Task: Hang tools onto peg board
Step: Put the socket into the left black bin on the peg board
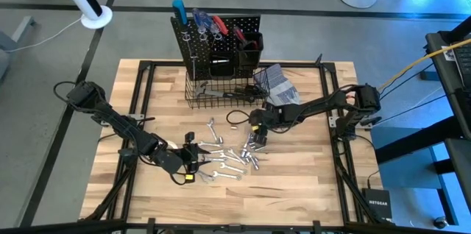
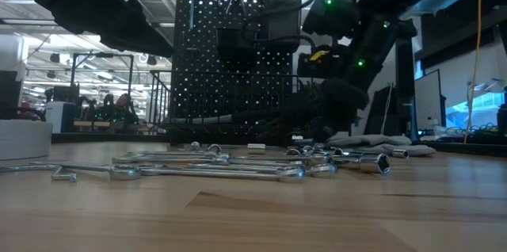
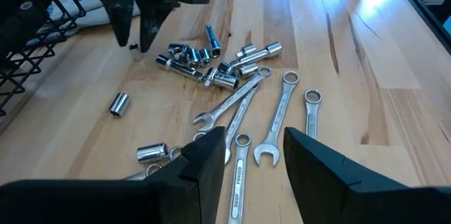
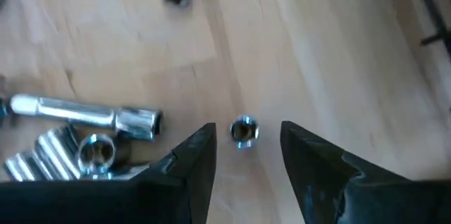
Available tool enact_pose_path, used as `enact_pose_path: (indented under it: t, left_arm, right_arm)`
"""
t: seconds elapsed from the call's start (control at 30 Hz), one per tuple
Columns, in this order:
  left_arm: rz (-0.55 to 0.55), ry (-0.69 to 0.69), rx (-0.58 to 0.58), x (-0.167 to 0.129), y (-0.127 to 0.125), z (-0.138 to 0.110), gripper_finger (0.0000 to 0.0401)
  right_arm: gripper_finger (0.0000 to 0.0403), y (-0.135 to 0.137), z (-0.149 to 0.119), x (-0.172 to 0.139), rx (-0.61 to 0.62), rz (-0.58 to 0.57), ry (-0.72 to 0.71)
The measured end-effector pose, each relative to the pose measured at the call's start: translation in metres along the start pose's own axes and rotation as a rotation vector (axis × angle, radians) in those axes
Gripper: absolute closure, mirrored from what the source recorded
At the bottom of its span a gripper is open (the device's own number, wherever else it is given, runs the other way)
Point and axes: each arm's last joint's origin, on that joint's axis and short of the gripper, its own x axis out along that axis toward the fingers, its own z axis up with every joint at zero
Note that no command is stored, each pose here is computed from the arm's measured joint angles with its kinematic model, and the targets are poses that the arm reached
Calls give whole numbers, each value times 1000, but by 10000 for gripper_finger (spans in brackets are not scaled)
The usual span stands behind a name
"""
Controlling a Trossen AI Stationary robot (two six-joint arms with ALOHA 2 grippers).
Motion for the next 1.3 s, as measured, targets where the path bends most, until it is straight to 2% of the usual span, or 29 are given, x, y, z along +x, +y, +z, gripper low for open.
enact_pose_path:
  t: [0.13, 0.4, 0.5, 0.7, 0.83, 0.97, 1.13, 1.3]
  left_arm:
    - [0, 0, 0, 0, 0, 0, 265]
    - [0, 1, 1, 0, 0, 0, 265]
    - [0, 1, 1, 0, 0, 0, 265]
    - [3, 7, 5, 0, 0, -1, 265]
    - [3, 7, 2, 0, 0, -1, 265]
    - [3, 7, 2, 0, 0, -1, 265]
    - [3, 7, -1, 0, 0, -1, 265]
    - [6, 6, -2, 0, 0, -1, 265]
  right_arm:
    - [239, 1, 2, 3, 3, 14, -25]
    - [244, 3, -3, 18, -8, 2, 14]
    - [268, 4, -3, 19, -10, 2, 16]
    - [346, 4, -3, 18, -30, -1, 13]
    - [347, 9, 0, 15, -52, -13, 22]
    - [347, 21, 13, -4, -113, -62, -2]
    - [332, 37, 46, -46, -189, -168, -122]
    - [342, 46, 88, -87, -231, -235, -303]
